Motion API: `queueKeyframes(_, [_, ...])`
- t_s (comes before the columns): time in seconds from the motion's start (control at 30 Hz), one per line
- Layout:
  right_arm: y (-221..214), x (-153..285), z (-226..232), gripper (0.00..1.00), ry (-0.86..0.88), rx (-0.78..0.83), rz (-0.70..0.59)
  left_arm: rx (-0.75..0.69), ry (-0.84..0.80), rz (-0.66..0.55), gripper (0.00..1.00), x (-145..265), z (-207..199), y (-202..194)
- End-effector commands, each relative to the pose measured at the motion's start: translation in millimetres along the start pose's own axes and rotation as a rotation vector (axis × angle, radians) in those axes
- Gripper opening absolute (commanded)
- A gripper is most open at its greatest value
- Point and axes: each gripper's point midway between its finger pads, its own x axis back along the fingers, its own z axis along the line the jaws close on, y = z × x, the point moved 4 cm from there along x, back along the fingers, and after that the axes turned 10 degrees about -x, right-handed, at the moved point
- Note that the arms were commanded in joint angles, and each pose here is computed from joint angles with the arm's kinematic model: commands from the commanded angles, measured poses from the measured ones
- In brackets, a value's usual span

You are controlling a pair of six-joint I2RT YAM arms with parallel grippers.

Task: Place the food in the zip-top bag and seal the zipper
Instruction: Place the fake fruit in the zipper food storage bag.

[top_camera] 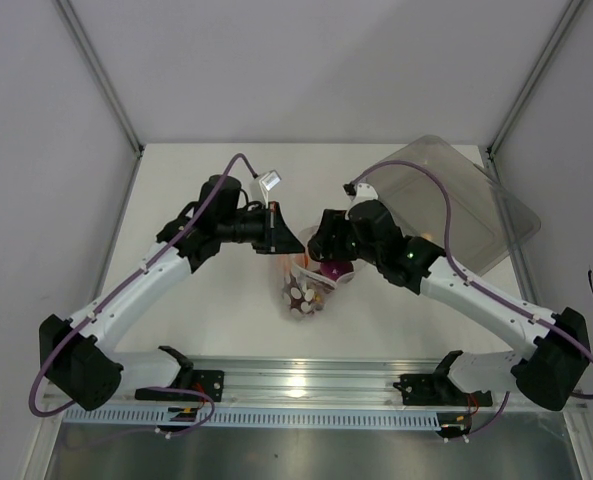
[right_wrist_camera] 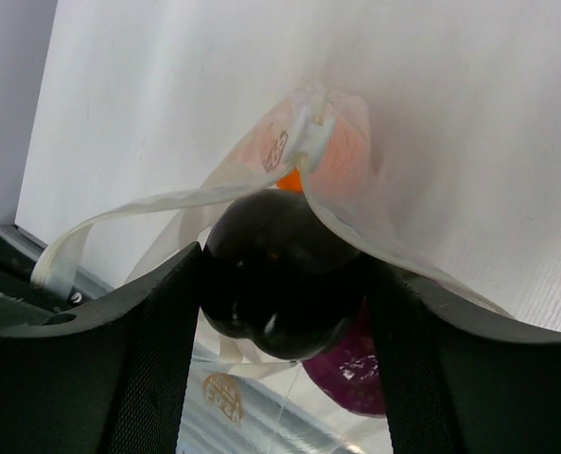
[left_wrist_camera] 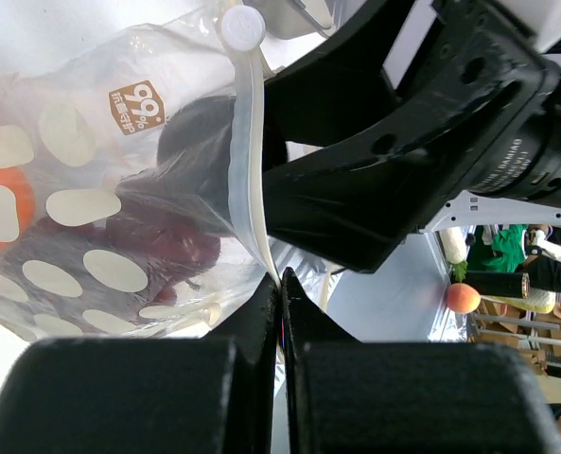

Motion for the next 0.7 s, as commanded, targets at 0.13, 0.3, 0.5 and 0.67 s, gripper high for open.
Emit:
queueKeyframes(0.13, [16.0, 3.1, 22.2, 0.84, 0.056, -0.016, -0.044, -0.067, -0.036, -0.068, 0.00, 13.1, -19.5, 15.1])
queueKeyframes(0.3, [25.5, 16.4, 27.2, 0.89, 0.060, -0.005, -0.075, -0.062, -0.037, -0.066, 0.00, 11.7, -18.1, 13.6])
queueKeyframes(0.5, [40.1, 36.6, 29.8, 0.89, 0.060, -0.010, -0.133, -0.063, -0.038, -0.065, 0.01, 10.0, -17.4, 13.9])
queueKeyframes(0.67, [55.1, 59.0, 26.2, 0.88, 0.036, -0.004, -0.208, -0.058, -0.041, -0.058, 0.01, 8.2, -15.8, 11.6])
